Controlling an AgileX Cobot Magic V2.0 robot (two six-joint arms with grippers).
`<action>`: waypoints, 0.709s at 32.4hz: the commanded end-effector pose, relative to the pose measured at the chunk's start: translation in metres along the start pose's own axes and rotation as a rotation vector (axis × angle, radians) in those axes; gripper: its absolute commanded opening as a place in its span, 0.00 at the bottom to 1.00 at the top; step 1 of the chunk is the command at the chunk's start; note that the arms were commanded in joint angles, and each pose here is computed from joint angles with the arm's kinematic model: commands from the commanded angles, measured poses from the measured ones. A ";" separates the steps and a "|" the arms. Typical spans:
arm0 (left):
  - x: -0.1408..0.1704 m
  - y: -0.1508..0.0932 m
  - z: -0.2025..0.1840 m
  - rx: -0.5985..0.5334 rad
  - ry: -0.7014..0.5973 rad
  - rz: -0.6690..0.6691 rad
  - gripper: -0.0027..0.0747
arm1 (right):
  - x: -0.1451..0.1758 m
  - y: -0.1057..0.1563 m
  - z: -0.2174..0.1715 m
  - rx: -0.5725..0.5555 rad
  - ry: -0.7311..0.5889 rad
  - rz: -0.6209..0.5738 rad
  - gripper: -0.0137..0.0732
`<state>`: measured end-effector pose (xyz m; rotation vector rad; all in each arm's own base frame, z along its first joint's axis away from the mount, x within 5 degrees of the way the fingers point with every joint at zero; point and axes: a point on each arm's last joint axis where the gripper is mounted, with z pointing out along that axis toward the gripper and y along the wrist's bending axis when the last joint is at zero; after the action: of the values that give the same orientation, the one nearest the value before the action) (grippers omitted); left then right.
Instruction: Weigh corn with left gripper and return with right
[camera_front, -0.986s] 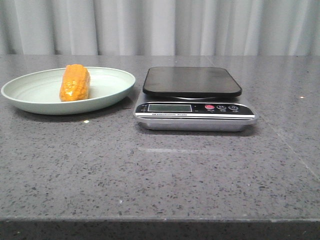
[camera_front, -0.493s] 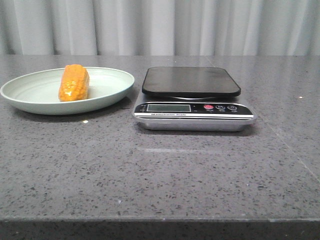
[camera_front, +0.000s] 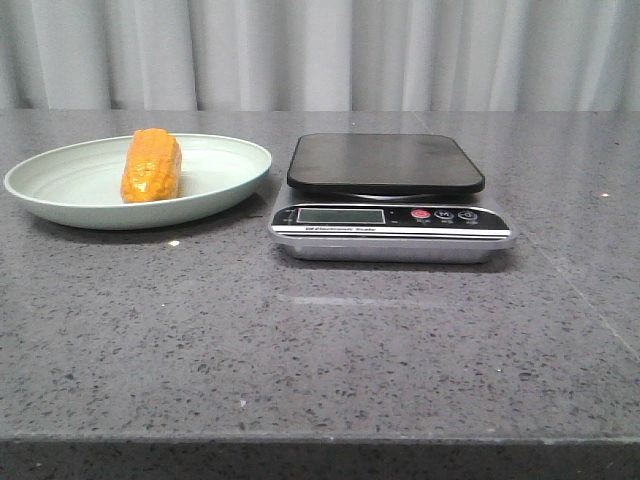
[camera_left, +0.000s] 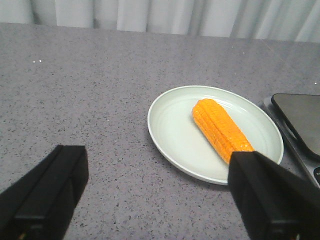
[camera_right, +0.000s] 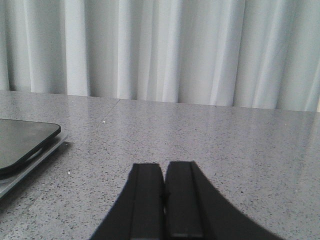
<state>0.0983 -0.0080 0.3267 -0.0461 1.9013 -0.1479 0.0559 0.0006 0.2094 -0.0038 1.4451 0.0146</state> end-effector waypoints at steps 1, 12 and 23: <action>-0.027 -0.004 0.005 0.020 -0.069 -0.016 0.88 | -0.011 0.000 -0.002 0.006 -0.105 -0.015 0.33; -0.071 -0.012 0.073 0.006 0.267 -0.040 0.88 | -0.011 0.000 -0.002 0.006 -0.105 -0.015 0.33; -0.091 -0.054 0.137 0.119 0.455 -0.124 0.88 | -0.011 0.000 -0.002 0.006 -0.105 -0.015 0.33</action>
<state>0.2456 -0.0469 0.3590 -0.0544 2.3934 -0.3247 0.0559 0.0006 0.2094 -0.0038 1.4451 0.0146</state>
